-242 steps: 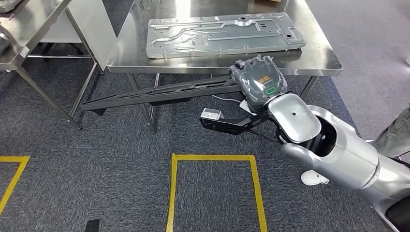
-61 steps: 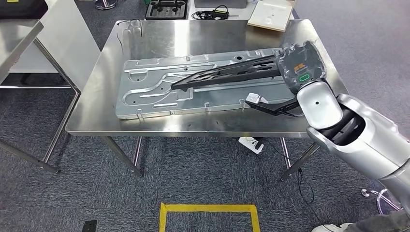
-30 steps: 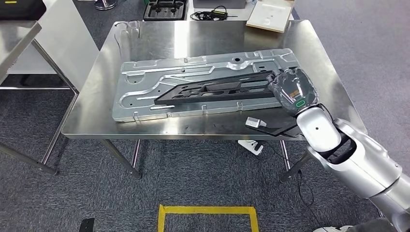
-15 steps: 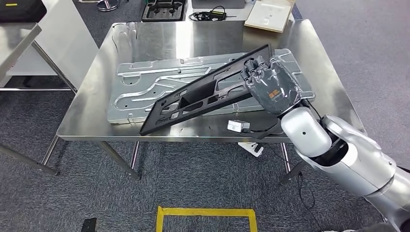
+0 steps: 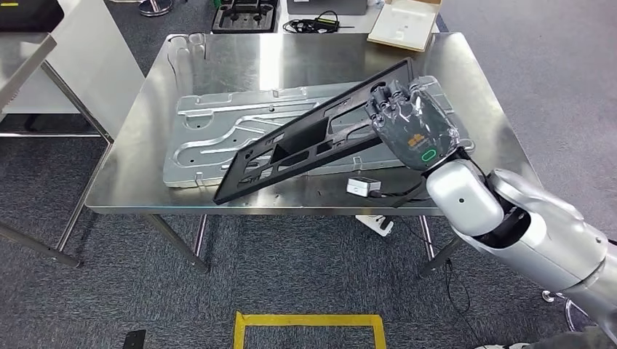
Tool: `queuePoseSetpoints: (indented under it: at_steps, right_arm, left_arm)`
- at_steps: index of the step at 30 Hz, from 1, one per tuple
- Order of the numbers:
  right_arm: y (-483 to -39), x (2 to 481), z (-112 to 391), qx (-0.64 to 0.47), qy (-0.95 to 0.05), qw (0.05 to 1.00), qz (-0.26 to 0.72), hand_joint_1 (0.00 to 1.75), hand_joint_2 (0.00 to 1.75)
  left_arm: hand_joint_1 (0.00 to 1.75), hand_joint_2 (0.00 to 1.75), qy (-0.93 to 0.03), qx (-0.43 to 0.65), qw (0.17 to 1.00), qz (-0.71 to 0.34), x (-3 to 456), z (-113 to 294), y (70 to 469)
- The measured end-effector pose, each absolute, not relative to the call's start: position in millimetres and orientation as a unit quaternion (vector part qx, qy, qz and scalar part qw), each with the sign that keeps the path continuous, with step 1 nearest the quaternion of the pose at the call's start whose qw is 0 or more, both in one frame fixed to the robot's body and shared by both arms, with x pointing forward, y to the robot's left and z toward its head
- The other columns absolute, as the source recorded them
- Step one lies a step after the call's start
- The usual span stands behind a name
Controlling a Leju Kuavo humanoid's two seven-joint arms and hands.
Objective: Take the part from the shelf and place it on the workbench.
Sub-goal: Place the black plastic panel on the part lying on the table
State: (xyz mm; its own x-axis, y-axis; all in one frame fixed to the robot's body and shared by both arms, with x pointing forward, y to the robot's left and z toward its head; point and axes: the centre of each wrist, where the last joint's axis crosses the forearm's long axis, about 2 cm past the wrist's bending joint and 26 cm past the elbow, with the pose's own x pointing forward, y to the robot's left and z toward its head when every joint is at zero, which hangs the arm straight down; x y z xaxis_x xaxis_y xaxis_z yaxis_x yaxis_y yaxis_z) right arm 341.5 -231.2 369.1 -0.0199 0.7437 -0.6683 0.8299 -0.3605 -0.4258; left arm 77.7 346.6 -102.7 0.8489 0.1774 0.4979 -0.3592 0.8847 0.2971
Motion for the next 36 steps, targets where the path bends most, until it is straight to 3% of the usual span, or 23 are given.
queuePoseSetpoints:
  at_steps: [15, 36]
  right_arm:
    - [-279.5, 335.1, 391.4, 0.735, 0.514, 0.062, -0.438, 1.75, 1.75]
    - [-289.9, 309.3, 394.3, 0.746, 0.539, 0.071, -0.385, 1.75, 1.75]
  left_arm:
    - [0.00, 1.75, -0.235, 0.192, 0.942, 0.141, 76.1, -102.9, 347.6]
    - [0.00, 1.75, -0.236, 0.195, 0.942, 0.141, 76.8, -102.6, 349.2]
